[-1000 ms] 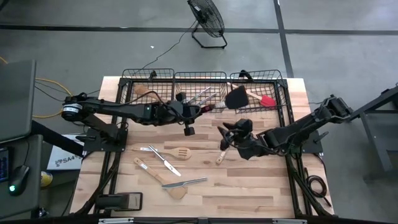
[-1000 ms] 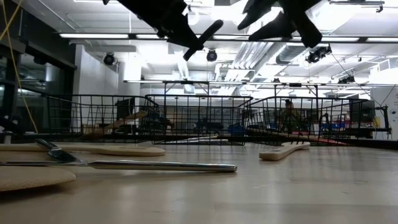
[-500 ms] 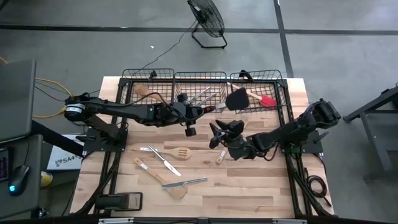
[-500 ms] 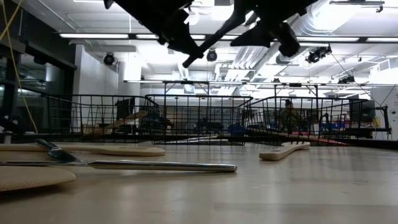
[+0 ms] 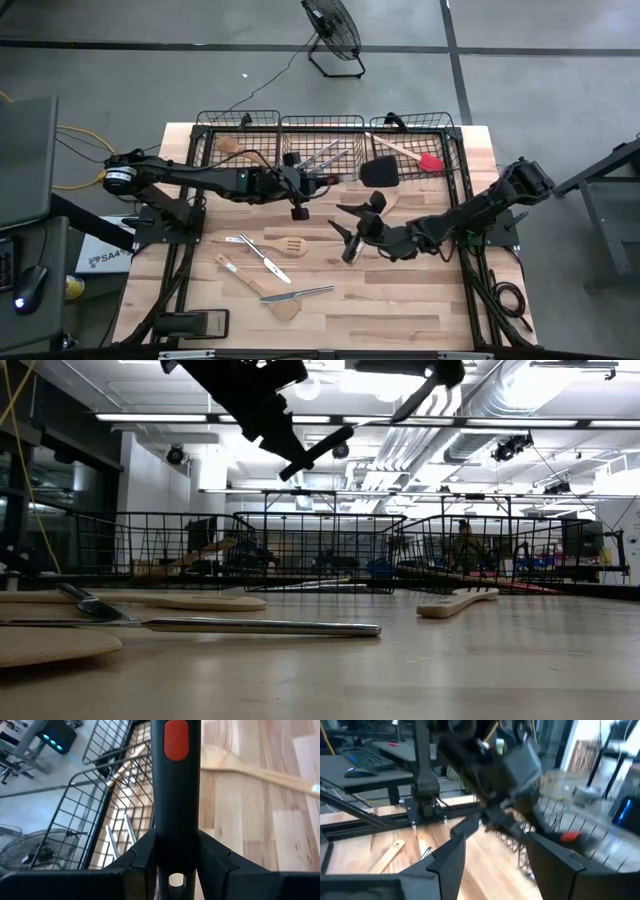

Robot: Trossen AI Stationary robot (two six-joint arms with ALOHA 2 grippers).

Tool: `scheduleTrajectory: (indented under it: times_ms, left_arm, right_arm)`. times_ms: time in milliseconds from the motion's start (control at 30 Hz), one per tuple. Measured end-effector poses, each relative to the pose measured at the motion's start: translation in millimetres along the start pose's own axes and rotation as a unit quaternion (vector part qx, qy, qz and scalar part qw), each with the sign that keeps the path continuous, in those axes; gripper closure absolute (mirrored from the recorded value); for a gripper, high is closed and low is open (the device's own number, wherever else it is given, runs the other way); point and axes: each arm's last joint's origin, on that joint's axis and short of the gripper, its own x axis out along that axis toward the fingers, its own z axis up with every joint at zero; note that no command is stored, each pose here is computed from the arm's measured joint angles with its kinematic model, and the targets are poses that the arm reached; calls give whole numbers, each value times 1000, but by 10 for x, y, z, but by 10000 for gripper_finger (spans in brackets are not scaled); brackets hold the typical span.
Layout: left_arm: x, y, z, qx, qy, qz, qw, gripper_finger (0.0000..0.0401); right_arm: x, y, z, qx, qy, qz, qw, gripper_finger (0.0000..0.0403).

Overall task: Pick & Place Kitchen Items
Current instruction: Put the black spatula into the right mesh basket

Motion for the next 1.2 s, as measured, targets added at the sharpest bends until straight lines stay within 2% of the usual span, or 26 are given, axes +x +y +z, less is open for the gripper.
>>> scheduleTrajectory:
  times_ms: [233,467,633,800,1200]
  left_arm:
    - [-85,77,155,46,34,-16,998,304]
    - [-57,83,238,106,84,-35,990,304]
    - [45,47,286,112,96,-37,988,304]
    - [99,26,308,111,93,-41,989,304]
    - [103,19,320,107,83,-51,989,304]
  right_arm:
    - [-86,-116,248,-94,-24,-1,995,202]
    - [25,-182,480,-205,31,-12,978,202]
    - [102,-244,493,-234,63,11,970,202]
    - [160,-328,397,-267,106,39,957,202]
    - [439,-603,211,-286,181,49,940,200]
